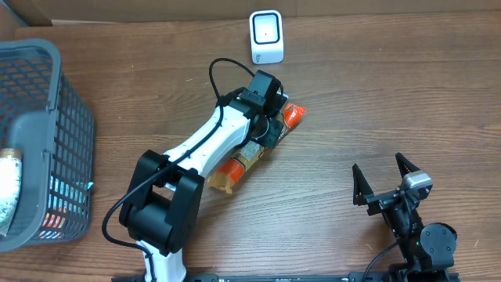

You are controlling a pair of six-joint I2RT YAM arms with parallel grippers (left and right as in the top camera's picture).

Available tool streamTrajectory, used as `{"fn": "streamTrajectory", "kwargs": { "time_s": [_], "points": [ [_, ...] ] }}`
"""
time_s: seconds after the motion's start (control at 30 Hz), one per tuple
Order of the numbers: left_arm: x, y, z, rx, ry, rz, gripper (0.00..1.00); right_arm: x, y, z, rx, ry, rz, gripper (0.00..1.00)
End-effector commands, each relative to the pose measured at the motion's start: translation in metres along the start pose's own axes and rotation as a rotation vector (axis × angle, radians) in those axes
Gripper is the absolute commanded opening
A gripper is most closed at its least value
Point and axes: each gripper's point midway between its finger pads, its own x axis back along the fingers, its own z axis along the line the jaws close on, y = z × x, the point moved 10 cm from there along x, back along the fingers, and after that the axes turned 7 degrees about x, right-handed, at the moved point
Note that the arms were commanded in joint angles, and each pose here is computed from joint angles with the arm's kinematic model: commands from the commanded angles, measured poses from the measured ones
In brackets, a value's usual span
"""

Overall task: Scan the item barcode
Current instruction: 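Carry the spaghetti package toward the scanner and lower it onto the table, then release the spaghetti and move the left gripper back to the basket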

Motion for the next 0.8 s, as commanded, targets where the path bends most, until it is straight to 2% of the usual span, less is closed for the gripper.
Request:
{"fn": "streamTrajectory", "kwargs": {
  "time_s": [0.0, 0.07, 0.17, 0.23, 0.37, 0.53, 0.77],
  "points": [
    [0.010, 0.008, -0.001, 0.052, 0.020, -0.031, 0.40, 0.000, -0.002, 0.001, -0.003, 0.003, -0.006, 1.00],
    [0.011, 0.008, -0.001, 0.048, 0.013, -0.028, 0.69, 0.000, -0.002, 0.001, -0.003, 0.003, -0.006, 1.00],
    [0.021, 0.011, -0.006, 0.046, -0.039, -0.038, 0.90, 0.000, -0.002, 0.001, -0.003, 0.003, -0.006, 1.00],
    [0.035, 0.018, -0.010, 0.041, -0.063, -0.077, 1.00, 0.000, -0.002, 0.001, -0.003, 0.003, -0.006, 1.00],
    [0.088, 0.044, -0.013, 0.039, -0.080, -0.204, 1.00, 0.000, -0.002, 0.001, -0.003, 0.003, -0.006, 1.00],
    [0.174, 0.068, 0.008, 0.077, -0.065, -0.366, 1.00, 0.000, -0.002, 0.001, -0.003, 0.003, -0.006, 1.00],
    [0.298, 0.052, 0.066, 0.194, 0.065, -0.551, 1.00, 0.000, -0.002, 0.001, -0.003, 0.003, -0.006, 1.00]
  ]
}}
